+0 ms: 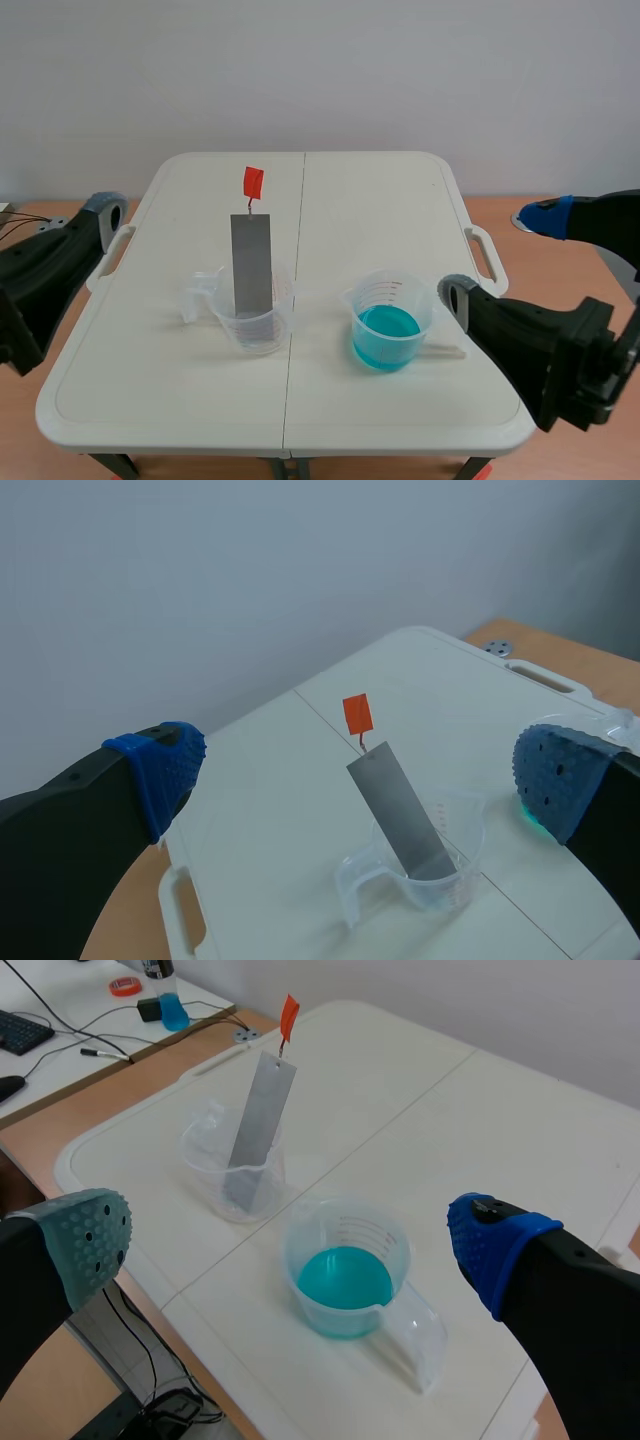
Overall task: Hold the metal plate by the orange handle, dip it into the blue solution, take it out and point at it, then put the plate back in the beaker on the left.
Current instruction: 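Return to the home posture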
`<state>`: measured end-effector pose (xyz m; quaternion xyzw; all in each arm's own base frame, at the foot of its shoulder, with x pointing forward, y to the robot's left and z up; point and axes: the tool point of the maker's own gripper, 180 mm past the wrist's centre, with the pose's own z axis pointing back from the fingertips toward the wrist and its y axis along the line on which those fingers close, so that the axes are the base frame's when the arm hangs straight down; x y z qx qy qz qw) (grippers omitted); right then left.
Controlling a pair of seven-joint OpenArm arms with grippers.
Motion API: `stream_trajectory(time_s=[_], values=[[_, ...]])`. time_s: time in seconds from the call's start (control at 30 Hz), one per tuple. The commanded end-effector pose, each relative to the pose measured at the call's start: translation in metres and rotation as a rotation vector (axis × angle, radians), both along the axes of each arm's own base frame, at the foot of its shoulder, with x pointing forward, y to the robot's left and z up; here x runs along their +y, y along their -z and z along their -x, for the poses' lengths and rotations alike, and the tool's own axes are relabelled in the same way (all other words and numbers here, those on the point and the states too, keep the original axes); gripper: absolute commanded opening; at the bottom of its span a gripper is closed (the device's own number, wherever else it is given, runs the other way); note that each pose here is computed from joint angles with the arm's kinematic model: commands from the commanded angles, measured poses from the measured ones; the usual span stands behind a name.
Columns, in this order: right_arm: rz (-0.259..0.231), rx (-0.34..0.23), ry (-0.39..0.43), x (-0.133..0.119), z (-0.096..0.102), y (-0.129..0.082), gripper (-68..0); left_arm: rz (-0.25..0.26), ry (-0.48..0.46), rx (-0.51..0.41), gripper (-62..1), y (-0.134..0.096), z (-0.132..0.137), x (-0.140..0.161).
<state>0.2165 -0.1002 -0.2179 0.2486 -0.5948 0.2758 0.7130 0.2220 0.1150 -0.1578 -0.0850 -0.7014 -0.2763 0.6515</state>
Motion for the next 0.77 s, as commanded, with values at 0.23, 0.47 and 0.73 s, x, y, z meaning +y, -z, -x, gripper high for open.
stream_trajectory(time_s=[0.23,0.47,0.73], values=[[-0.014,-0.055,0.016,-0.0049,-0.006,-0.0157,-1.2,0.02,-0.004,-0.011,1.4,-0.0035,0.0003,-0.0001],[-0.014,-0.054,0.016,-0.0049,-0.006,-0.0155,-1.2,0.018,-0.005,-0.008,1.4,-0.0029,0.0002,0.0001],[-0.014,-0.054,0.016,-0.0049,-0.006,-0.0154,-1.2,0.01,-0.01,0.006,1.4,0.0002,-0.0002,0.0009]])
